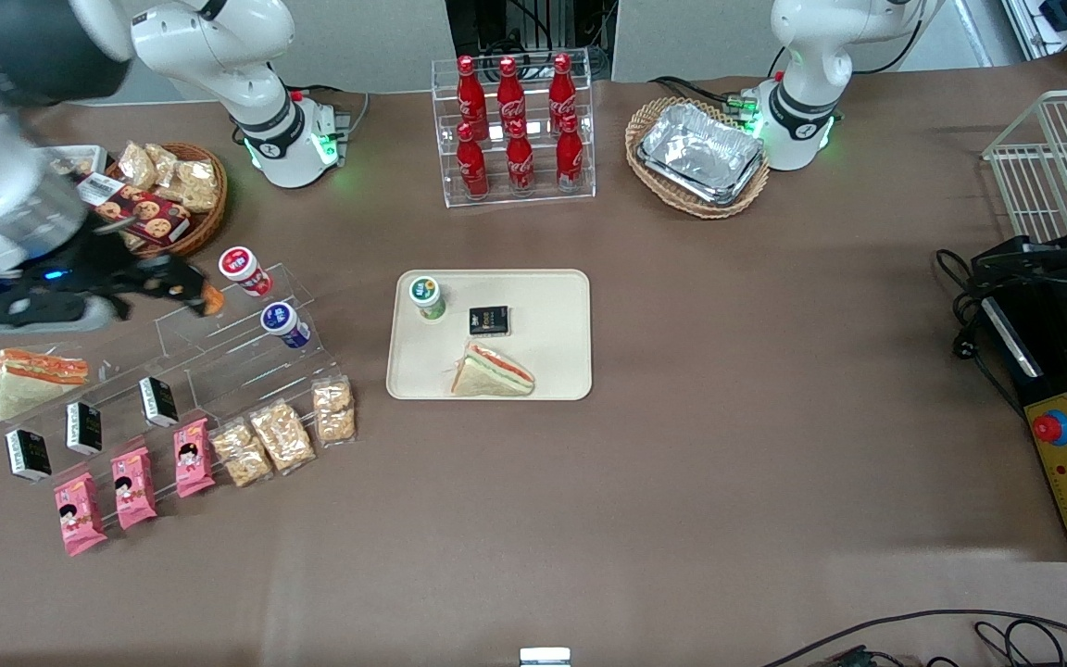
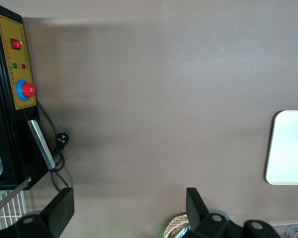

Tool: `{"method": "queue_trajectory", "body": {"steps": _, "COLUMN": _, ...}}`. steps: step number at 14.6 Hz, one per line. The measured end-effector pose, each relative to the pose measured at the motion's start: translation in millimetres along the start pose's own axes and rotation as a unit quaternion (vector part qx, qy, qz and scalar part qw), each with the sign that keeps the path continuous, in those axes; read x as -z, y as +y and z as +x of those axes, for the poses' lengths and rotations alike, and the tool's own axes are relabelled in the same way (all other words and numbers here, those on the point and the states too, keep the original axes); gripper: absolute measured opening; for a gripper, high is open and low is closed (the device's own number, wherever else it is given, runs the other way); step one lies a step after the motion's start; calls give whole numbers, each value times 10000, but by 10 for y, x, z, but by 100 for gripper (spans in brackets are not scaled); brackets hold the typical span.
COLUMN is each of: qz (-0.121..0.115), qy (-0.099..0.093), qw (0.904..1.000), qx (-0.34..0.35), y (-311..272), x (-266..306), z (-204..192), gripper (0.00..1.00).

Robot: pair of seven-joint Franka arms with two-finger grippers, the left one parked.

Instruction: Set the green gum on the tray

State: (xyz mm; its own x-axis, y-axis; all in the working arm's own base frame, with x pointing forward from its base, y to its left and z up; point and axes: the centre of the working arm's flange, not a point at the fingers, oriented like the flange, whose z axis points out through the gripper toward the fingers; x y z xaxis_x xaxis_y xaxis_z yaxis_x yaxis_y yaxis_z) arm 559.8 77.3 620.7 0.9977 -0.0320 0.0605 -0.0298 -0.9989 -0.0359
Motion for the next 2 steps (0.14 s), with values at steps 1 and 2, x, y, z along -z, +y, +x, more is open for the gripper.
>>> {"method": "queue_trajectory", "body": {"steps": 1, "qz": -18, "qy": -5, "qw": 10000, "qx": 39, "y": 229, "x": -8, "z": 41, "gripper": 100}}
{"method": "queue_trajectory", "body": {"steps": 2, "qz": -34, "qy": -15, "qw": 9999, "qx": 145, "y": 425, "x": -21, "z": 71, "gripper": 100}}
